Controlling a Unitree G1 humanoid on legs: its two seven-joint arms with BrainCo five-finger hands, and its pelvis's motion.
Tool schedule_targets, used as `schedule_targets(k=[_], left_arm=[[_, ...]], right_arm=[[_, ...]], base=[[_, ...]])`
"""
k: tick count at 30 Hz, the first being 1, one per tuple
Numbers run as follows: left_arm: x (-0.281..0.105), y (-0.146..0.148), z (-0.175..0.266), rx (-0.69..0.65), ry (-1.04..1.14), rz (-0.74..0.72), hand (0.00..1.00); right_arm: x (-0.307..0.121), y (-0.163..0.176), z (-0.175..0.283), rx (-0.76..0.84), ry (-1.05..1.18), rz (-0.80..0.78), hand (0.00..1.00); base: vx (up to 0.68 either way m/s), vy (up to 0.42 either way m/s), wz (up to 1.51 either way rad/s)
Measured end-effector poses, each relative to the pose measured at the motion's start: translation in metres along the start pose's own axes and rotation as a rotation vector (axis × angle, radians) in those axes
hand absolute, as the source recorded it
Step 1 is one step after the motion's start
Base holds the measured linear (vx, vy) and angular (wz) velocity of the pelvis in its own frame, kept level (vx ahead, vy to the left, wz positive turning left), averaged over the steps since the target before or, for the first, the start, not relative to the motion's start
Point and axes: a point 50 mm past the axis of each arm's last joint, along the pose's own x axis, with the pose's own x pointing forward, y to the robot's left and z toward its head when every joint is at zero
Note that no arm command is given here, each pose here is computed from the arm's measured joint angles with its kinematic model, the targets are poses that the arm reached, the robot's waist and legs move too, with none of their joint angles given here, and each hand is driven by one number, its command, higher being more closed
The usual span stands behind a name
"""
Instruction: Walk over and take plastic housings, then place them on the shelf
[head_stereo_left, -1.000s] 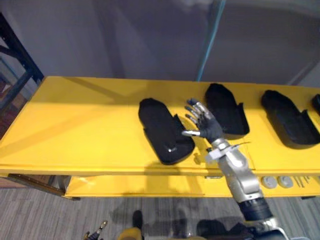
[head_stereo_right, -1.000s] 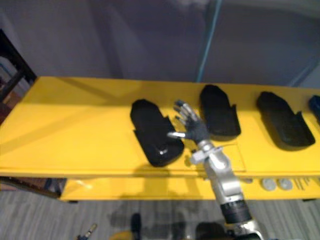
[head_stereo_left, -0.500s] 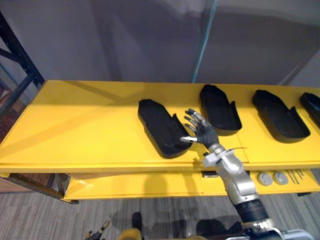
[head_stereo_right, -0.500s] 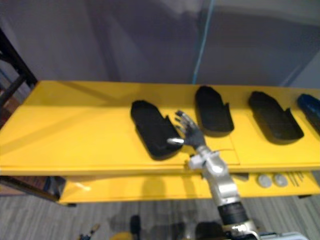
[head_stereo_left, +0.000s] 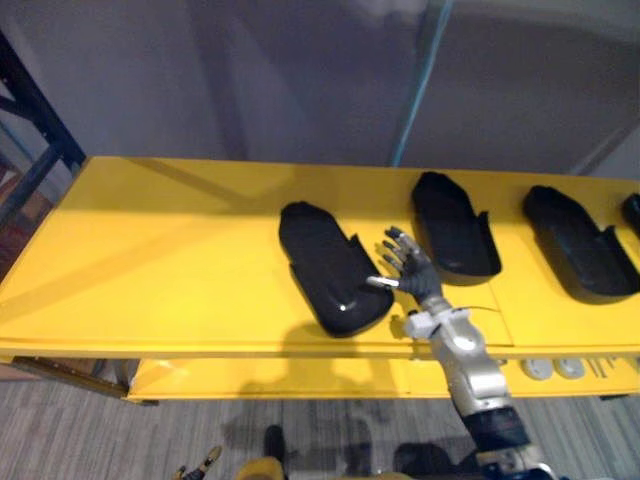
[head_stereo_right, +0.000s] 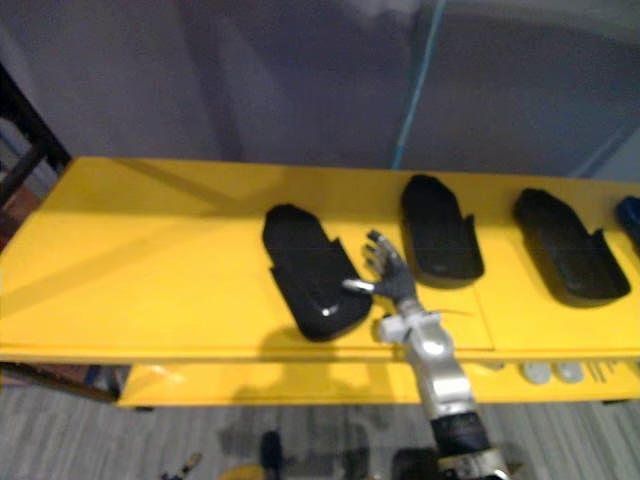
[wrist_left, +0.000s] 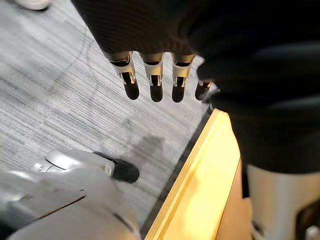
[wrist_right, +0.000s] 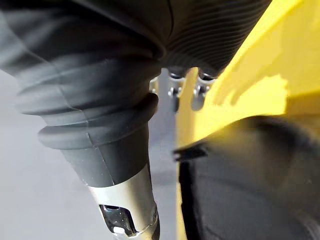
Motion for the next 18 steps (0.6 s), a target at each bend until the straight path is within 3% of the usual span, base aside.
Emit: schedule_targets(k=[18], left_arm=[[-0.002,-0.015,0.016,0.126,-0.081,-0.090,0.00]], right_arm=[[-0.013,0.007,-0.005,0.008,0.015,0.047,0.00]], base=[[0.01,-0.004,-0.09]])
